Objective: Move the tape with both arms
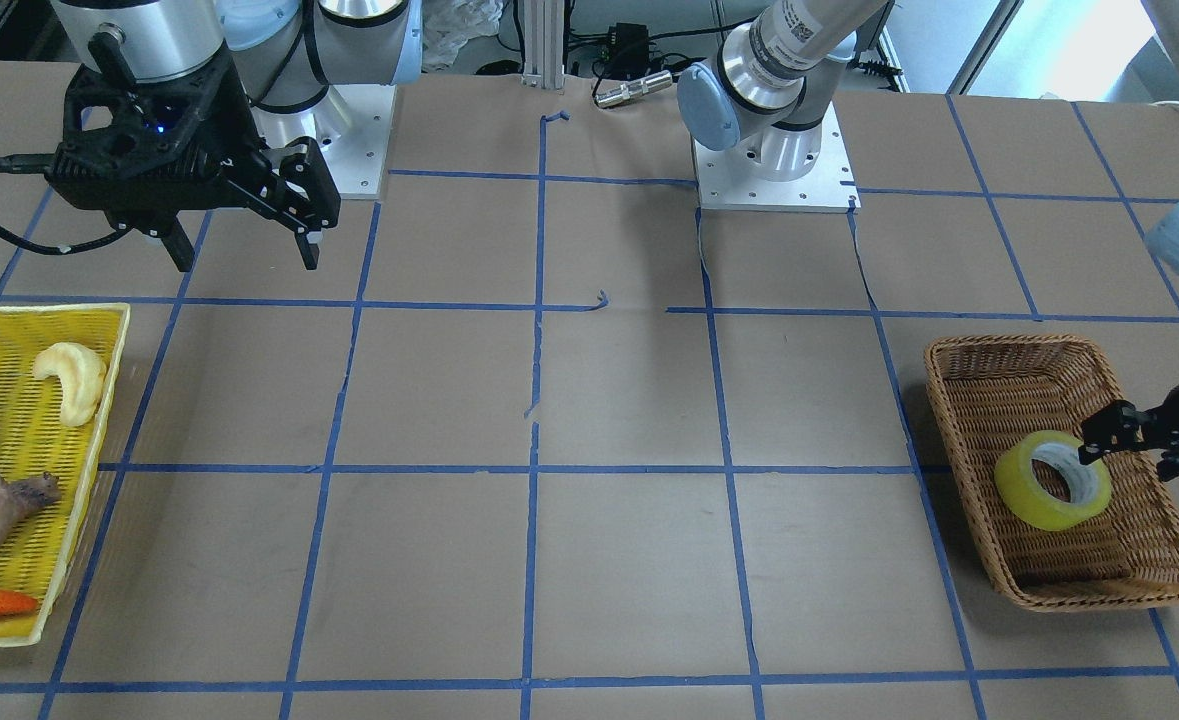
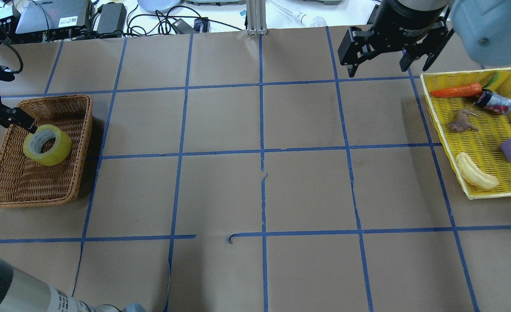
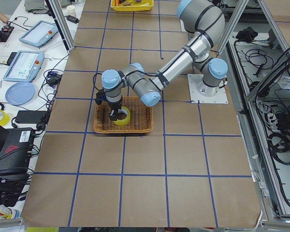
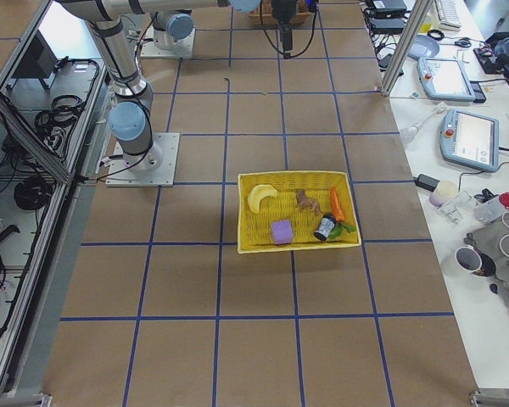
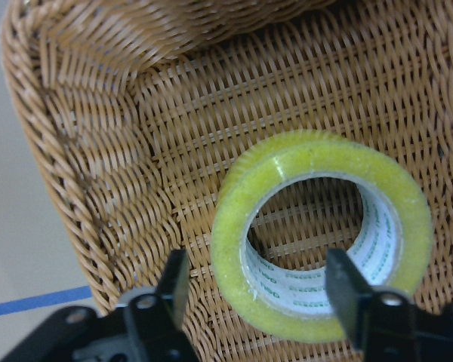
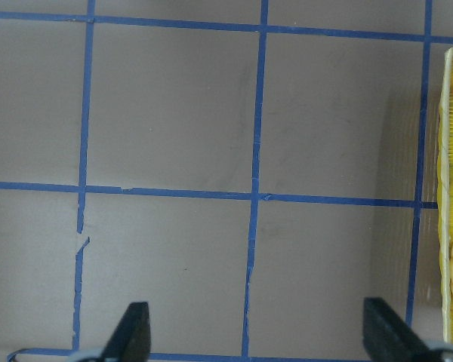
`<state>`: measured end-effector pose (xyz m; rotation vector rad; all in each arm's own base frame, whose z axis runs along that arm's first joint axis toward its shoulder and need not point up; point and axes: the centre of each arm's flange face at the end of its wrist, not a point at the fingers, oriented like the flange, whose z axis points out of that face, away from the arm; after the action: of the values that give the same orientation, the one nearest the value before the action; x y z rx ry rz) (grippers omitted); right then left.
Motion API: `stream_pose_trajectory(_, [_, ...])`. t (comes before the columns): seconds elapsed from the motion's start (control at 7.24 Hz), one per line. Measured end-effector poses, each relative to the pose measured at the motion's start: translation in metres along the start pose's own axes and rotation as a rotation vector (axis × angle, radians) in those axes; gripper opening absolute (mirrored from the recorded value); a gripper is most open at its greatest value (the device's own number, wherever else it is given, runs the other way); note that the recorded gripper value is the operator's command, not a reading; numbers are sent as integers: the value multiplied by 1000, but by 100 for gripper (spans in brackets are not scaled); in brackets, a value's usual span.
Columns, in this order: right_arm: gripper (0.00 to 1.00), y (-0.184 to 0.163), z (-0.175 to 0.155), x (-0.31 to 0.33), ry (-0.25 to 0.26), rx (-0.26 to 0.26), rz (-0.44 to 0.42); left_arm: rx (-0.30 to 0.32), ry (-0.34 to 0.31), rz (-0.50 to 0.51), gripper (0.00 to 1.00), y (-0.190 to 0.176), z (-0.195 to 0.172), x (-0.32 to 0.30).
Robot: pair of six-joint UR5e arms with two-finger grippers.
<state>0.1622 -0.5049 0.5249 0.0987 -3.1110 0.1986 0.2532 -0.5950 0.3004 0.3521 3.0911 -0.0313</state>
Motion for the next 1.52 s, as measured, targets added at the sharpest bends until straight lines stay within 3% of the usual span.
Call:
stream_pose_trajectory(0.41, [100,2,1,-2,4,-10,-4,8,10,-157,100,-37,-113,129])
stream_pose_trajectory(0.69, [100,3,0,-1,16,-12,-5,2,17,-246,100,-44,-159,237])
stream_pose_trajectory(1.11, [100,4,0,-1,20,-14,-6,64,13,-227,100,-51,-174,363])
stream_pose_trajectory(1.52, [100,3,0,-1,20,-13,-5,86,11,-199,100,-30,-177,391])
